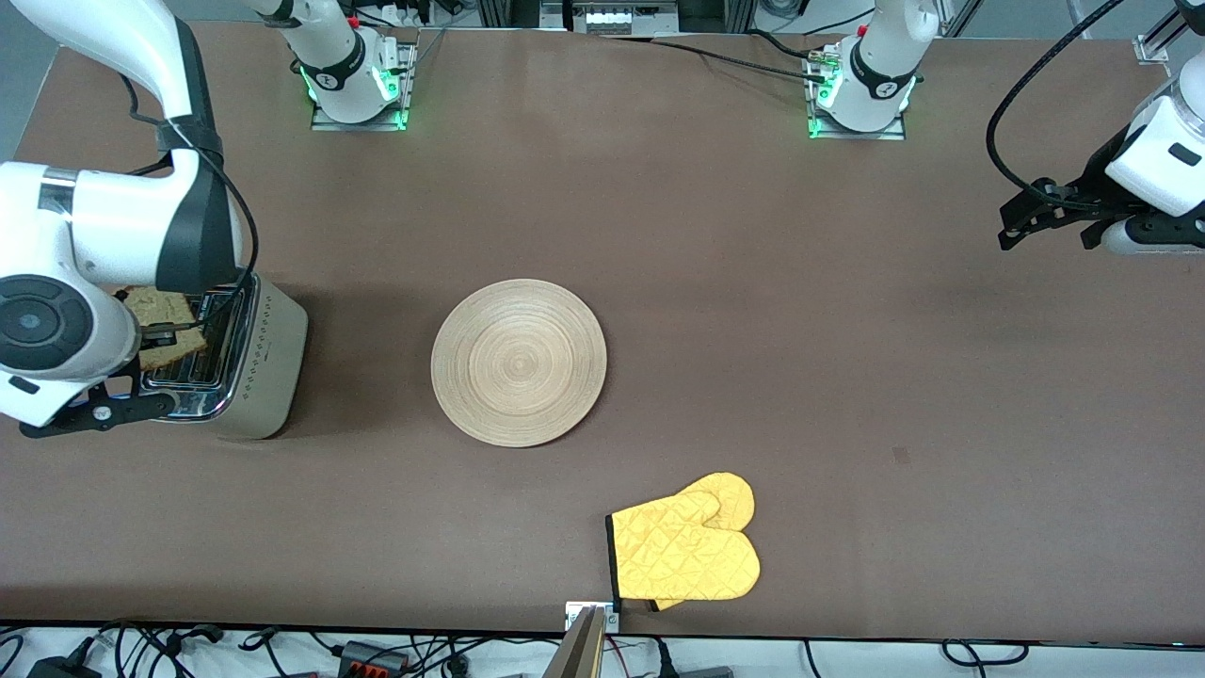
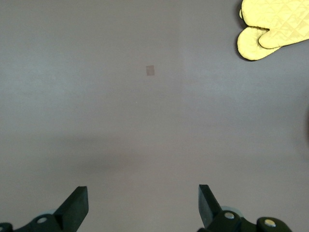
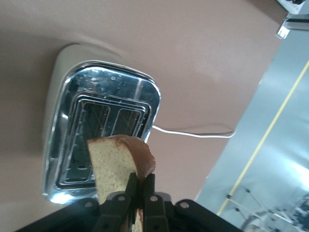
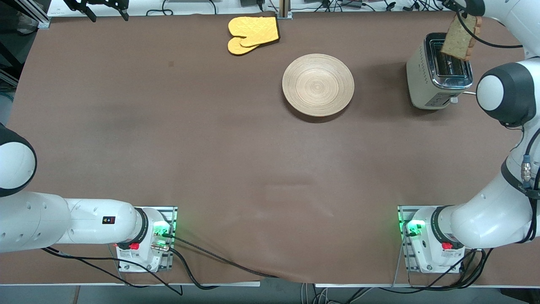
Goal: Move plate and put bread in toaster
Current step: 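Lower the bread into the toaster slot with the right gripper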
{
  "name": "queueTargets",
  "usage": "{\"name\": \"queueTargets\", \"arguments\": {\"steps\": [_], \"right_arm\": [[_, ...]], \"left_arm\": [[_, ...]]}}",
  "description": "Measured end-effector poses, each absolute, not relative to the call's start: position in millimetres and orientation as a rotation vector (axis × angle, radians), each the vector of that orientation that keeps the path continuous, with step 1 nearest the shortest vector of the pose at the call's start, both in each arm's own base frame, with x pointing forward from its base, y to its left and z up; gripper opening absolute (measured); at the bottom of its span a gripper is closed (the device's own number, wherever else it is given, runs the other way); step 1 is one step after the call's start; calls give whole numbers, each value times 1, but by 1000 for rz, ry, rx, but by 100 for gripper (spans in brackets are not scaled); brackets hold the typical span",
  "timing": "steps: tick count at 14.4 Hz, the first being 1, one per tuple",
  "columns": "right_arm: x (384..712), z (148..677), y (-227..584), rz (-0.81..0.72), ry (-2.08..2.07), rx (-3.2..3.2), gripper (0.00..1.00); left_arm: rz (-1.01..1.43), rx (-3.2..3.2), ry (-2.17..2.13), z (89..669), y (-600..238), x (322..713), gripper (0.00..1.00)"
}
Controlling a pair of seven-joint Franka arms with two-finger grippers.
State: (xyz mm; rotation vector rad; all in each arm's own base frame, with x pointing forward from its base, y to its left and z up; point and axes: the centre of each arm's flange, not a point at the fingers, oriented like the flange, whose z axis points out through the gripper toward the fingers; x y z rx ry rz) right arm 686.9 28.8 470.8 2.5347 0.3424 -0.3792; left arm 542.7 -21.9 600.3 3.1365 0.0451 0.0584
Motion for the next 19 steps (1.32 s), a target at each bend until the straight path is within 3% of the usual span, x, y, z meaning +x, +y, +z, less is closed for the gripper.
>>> {"name": "queueTargets", "arguments": {"steps": [19], "right_arm": [[710,411,48,-339,378,2458,7]], "left_arm": [[54,3137,36,599,-25,543,100]]}}
